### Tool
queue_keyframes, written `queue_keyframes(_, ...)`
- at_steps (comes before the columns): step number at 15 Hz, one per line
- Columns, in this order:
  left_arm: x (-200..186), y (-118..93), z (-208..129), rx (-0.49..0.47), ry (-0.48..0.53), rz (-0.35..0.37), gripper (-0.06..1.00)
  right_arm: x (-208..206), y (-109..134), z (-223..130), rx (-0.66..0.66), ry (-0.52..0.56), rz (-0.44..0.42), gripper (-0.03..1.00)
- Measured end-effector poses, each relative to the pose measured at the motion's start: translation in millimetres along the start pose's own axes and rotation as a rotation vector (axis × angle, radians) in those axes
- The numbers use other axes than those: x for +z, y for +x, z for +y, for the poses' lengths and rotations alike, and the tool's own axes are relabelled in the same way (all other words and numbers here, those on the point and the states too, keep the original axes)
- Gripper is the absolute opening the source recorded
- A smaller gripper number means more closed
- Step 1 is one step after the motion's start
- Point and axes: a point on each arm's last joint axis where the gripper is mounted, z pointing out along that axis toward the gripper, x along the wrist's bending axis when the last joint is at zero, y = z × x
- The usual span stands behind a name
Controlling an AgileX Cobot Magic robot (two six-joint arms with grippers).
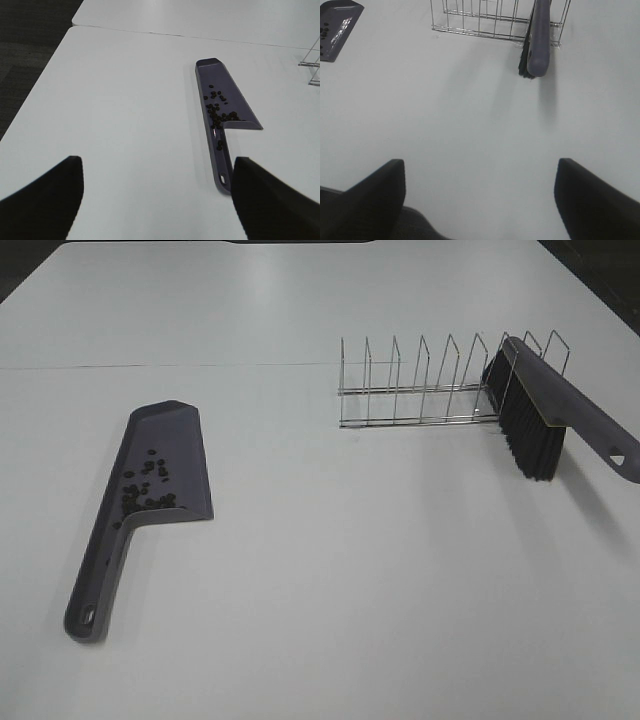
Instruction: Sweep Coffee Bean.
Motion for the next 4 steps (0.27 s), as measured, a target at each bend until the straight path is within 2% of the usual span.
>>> queue_keyframes(4,0.0,0.0,0.0,0.001,0.000,0.000,0.74,0.0,0.0,0.0,0.000,0.000,0.000,0.72)
